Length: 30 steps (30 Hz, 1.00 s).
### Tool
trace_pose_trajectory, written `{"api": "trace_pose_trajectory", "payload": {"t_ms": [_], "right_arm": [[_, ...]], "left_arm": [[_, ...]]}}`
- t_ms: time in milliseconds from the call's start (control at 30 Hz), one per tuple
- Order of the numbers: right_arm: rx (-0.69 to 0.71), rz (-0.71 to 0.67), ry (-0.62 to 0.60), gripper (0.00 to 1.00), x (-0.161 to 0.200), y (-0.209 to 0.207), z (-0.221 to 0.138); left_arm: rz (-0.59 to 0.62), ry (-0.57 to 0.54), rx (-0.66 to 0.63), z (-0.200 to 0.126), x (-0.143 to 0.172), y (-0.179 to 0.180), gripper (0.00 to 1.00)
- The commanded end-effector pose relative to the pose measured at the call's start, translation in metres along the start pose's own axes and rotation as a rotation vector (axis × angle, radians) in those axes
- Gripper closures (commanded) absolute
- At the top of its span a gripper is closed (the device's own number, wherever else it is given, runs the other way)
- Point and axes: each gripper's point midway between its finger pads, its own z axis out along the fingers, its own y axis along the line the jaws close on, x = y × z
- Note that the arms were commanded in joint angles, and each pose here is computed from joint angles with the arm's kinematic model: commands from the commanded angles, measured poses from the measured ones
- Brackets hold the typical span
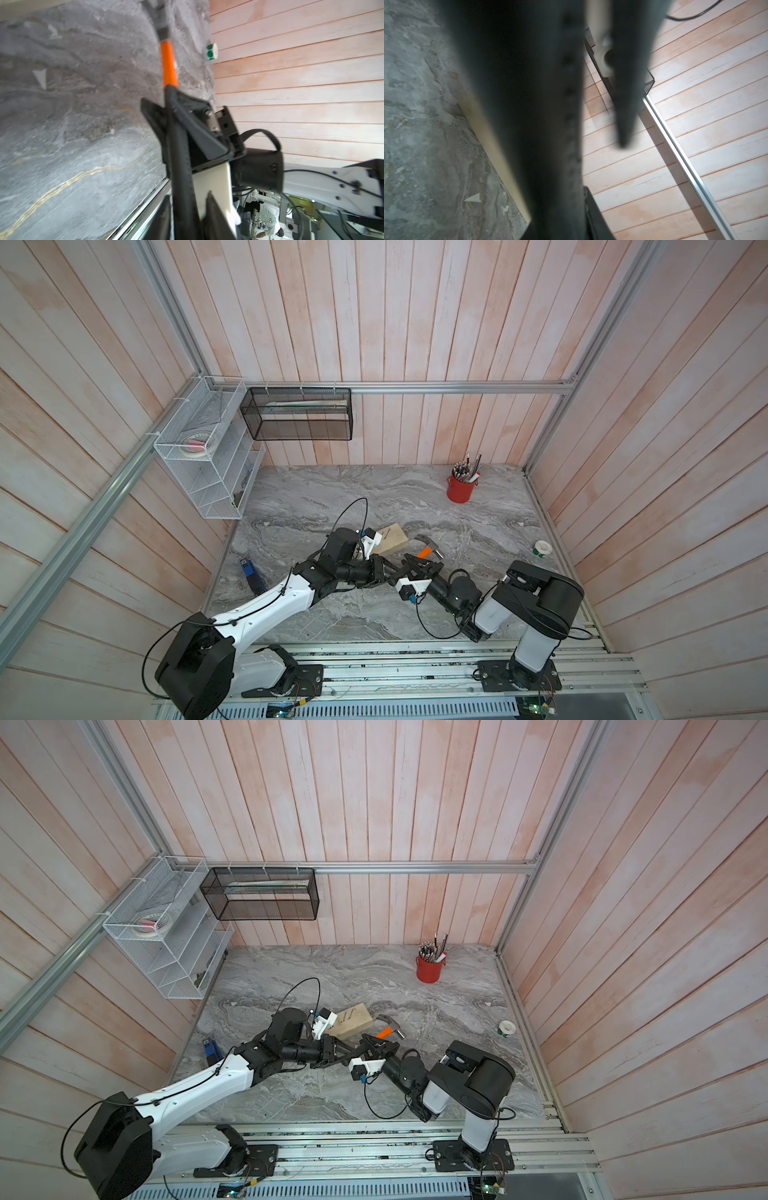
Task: Use a claw hammer to pull out a nail
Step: Pick up the hammer at the center of the board.
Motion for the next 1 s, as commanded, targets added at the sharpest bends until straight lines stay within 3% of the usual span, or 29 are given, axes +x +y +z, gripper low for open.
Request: {"api": "trace_pose_trajectory", "payload": {"t_ms": [0, 100, 167, 367, 500, 667, 800, 967], "right_arm": [[0.066, 0.102, -0.096, 1.00, -0.023, -0.021, -0.006], [0.034, 0.169, -0.090, 1.00, -0.023, -0.022, -0.009], [0.006, 0.237, -0.087, 1.00, -0.022, -0.023, -0.011], [-0.031, 0.479, -0.105, 1.00, -0.032, -0.048, -0.021], [-0.118, 0.708, -0.106, 1.00, -0.038, -0.074, -0.024], [-0.140, 0.901, -0.100, 1.00, -0.042, -0.106, -0.034], [-0.157, 1.015, -0.151, 1.00, -0.051, -0.127, -0.043], [-0.034, 1.208, -0.082, 1.00, -0.038, -0.156, -0.032]], "left_arm": [[0.181, -0.128, 0.171, -0.022, -0.027, -0.052, 0.51], [0.220, -0.217, 0.224, -0.041, -0.042, -0.066, 0.30], [0.262, -0.277, 0.254, -0.055, -0.050, -0.077, 0.24], [0.416, -0.442, 0.185, -0.080, -0.067, -0.079, 0.16], [0.541, -0.487, 0.160, -0.082, -0.065, -0.072, 0.16], [0.672, -0.463, 0.176, -0.067, -0.047, -0.057, 0.21], [0.769, -0.362, 0.171, -0.033, -0.025, -0.050, 0.21], [0.801, -0.277, 0.179, 0.008, -0.010, -0.054, 0.21]]}}
